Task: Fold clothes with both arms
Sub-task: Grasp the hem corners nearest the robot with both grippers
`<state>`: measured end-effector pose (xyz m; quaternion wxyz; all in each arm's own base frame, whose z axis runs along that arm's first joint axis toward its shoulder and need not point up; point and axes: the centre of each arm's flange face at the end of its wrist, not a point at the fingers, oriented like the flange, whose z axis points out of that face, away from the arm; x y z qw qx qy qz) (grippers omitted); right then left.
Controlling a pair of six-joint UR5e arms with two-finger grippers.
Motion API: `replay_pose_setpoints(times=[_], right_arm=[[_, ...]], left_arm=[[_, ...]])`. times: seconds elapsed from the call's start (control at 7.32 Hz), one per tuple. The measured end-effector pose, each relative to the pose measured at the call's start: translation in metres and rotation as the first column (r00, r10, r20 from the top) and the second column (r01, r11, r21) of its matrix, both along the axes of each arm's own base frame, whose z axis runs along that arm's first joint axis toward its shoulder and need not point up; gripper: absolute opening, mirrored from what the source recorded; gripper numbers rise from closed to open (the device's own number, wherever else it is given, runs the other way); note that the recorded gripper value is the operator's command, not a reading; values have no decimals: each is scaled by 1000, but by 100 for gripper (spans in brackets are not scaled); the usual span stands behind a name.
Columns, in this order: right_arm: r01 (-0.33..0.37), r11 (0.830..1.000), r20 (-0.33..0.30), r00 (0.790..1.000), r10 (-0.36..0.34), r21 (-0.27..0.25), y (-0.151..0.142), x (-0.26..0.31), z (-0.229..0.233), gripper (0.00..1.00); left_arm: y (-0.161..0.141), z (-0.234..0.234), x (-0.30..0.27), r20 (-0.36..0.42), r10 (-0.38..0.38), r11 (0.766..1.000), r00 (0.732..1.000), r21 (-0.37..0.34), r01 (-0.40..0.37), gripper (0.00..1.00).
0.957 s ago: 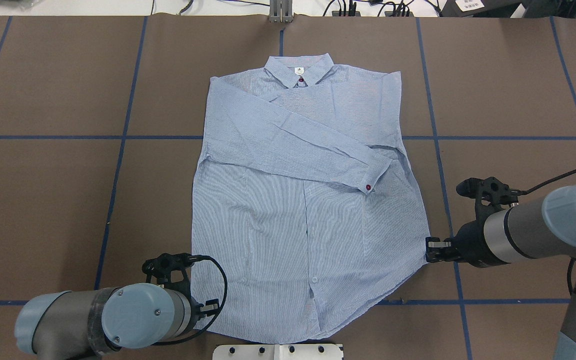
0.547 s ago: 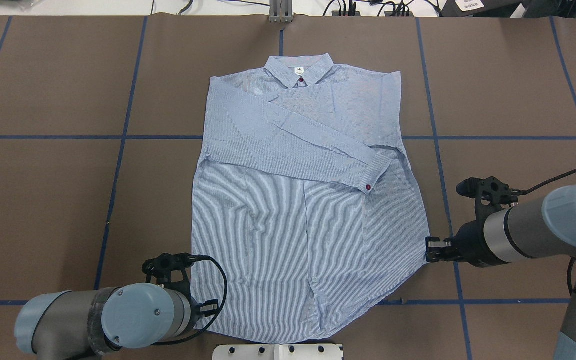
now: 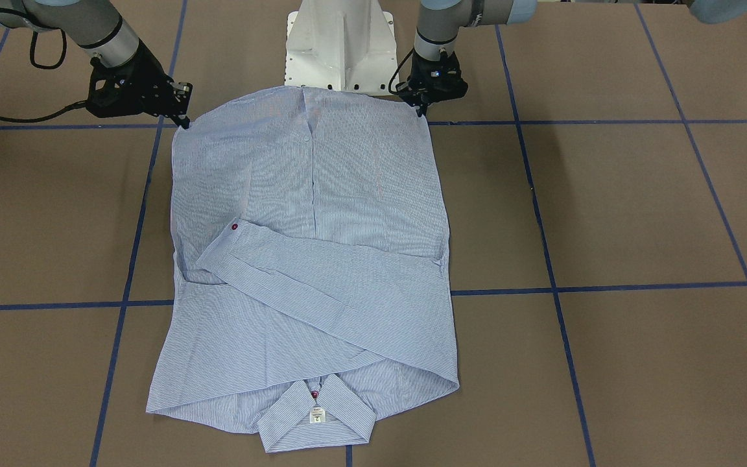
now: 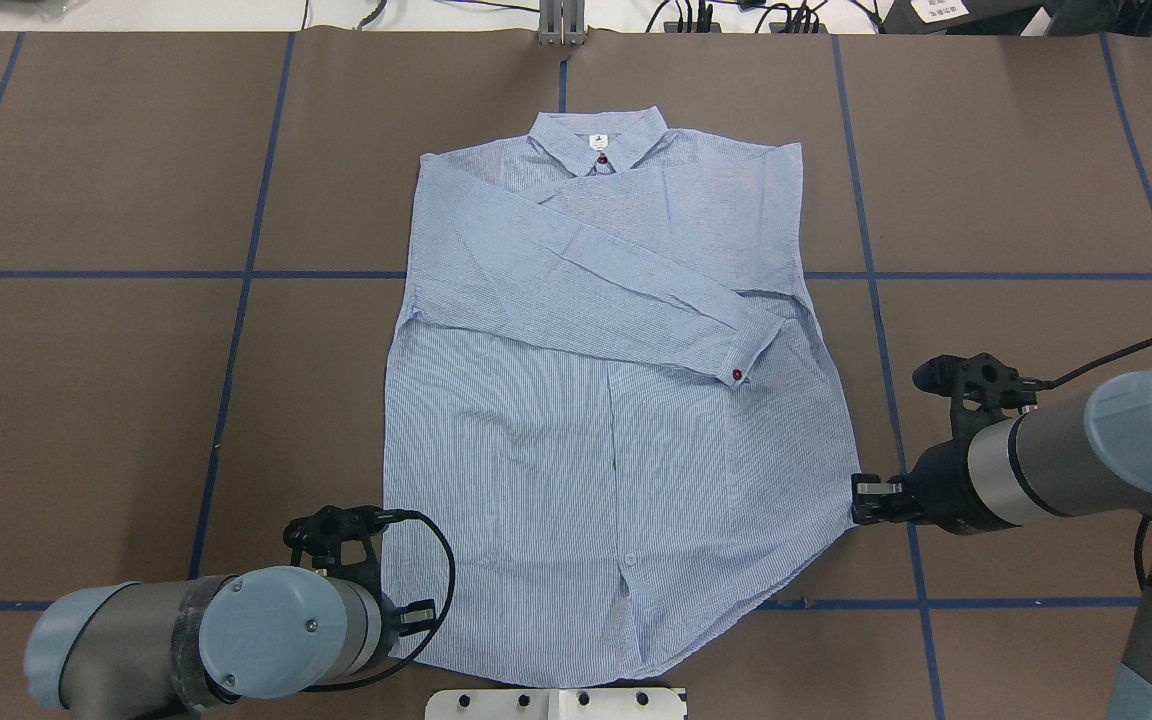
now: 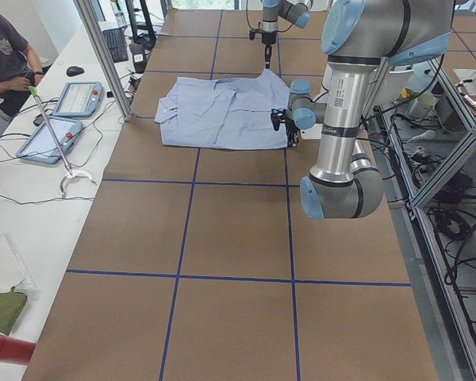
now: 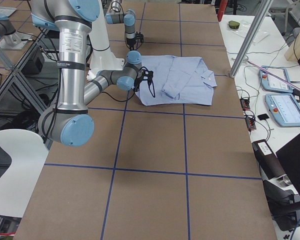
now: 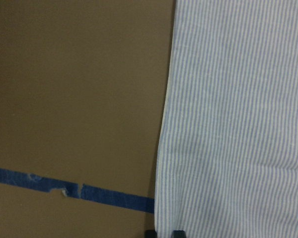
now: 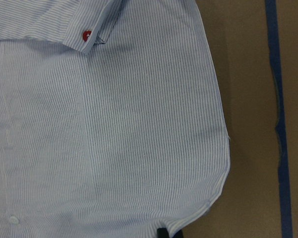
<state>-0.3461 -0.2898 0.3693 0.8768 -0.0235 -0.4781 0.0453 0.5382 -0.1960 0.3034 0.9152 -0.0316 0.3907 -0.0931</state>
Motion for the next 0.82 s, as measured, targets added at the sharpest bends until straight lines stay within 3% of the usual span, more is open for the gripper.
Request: replay_pose_setpoints(times=[0.82], right_arm=[[1,1000,6,1000,-1,-6,-3,1,0,0]], left_arm=[[-21,-8,-23,-16,7,998,1000,57,-6,0]])
